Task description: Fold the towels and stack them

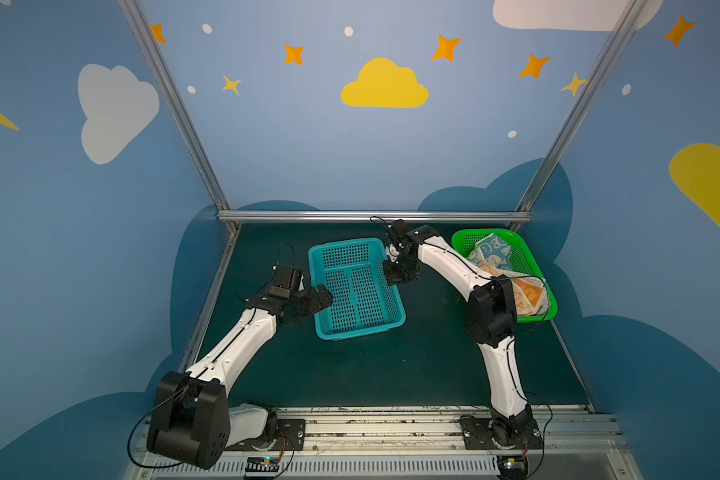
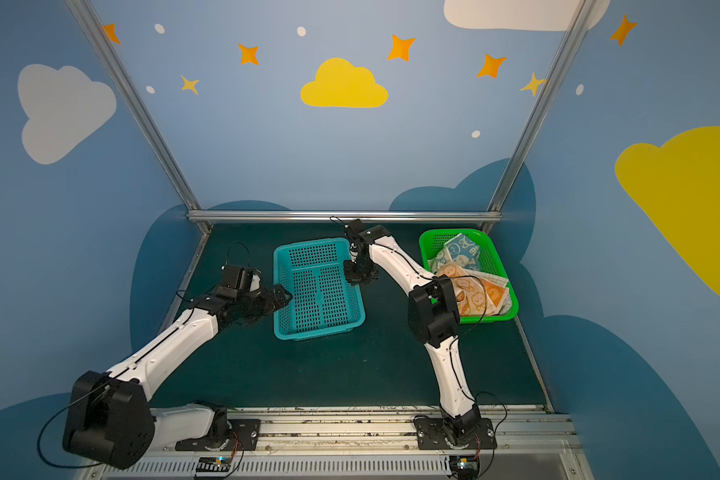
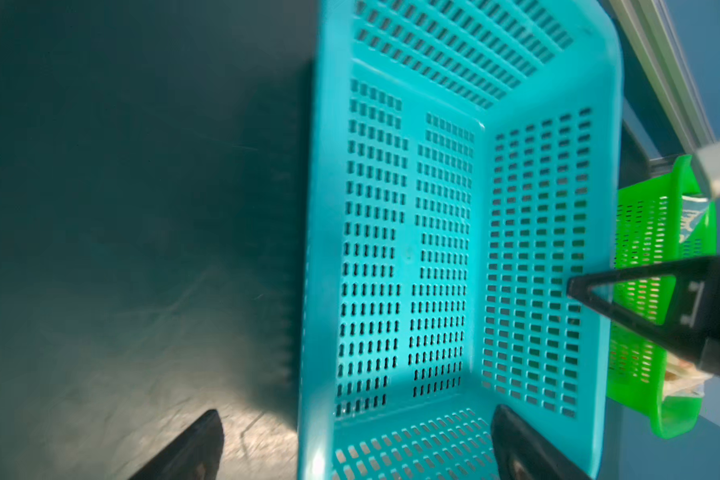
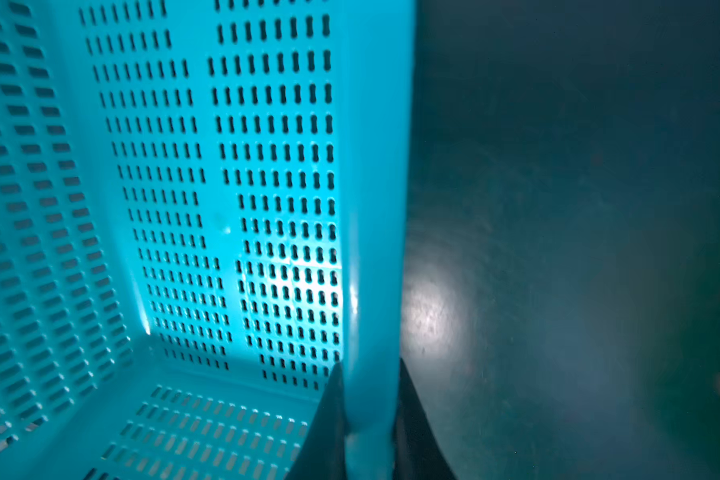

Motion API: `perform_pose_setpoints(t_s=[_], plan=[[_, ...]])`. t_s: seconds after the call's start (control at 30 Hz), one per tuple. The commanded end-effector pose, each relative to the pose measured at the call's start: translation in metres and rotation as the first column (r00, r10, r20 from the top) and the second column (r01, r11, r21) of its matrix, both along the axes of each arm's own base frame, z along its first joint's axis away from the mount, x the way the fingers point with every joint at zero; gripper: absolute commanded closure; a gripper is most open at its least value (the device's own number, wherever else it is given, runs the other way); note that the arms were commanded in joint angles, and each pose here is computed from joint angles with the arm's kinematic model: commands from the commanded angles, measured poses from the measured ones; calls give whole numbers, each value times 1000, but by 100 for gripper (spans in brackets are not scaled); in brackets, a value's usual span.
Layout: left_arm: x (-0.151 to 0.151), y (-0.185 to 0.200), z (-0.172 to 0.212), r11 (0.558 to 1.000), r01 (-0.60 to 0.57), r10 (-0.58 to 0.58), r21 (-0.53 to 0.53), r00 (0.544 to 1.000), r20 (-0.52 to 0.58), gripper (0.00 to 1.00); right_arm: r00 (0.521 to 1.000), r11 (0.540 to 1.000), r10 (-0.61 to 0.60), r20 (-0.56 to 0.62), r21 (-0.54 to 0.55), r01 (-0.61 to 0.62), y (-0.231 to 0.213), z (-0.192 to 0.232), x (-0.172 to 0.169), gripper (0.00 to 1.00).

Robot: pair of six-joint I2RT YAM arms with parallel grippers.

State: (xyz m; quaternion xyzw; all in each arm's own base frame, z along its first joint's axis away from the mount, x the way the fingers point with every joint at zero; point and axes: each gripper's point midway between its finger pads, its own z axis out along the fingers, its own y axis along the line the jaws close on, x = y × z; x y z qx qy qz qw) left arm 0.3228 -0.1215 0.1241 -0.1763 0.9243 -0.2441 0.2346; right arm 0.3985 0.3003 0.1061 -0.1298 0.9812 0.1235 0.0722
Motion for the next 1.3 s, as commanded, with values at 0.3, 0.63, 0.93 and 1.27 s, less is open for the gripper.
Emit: perform_pose_setpoints(t_s=[0.3, 0.63, 0.93, 1.27], plan=[[6, -76, -12, 990, 103, -104, -95, 995, -9, 1, 942, 943, 280, 187, -236, -233, -5, 12, 50, 63], [16, -142, -2, 981, 151, -145, -120, 988, 54, 1, 957, 947, -162, 242, -234, 220, -98, 80, 24, 19], [25, -206, -2, 971, 196, -186, -134, 979, 89, 1, 893, 895, -446, 63, 56, 443, -140, 59, -29, 18], [3, -174, 11, 982, 173, -164, -71, 979, 120, 0, 909, 900, -398, -125, 139, 414, -94, 20, -29, 19]])
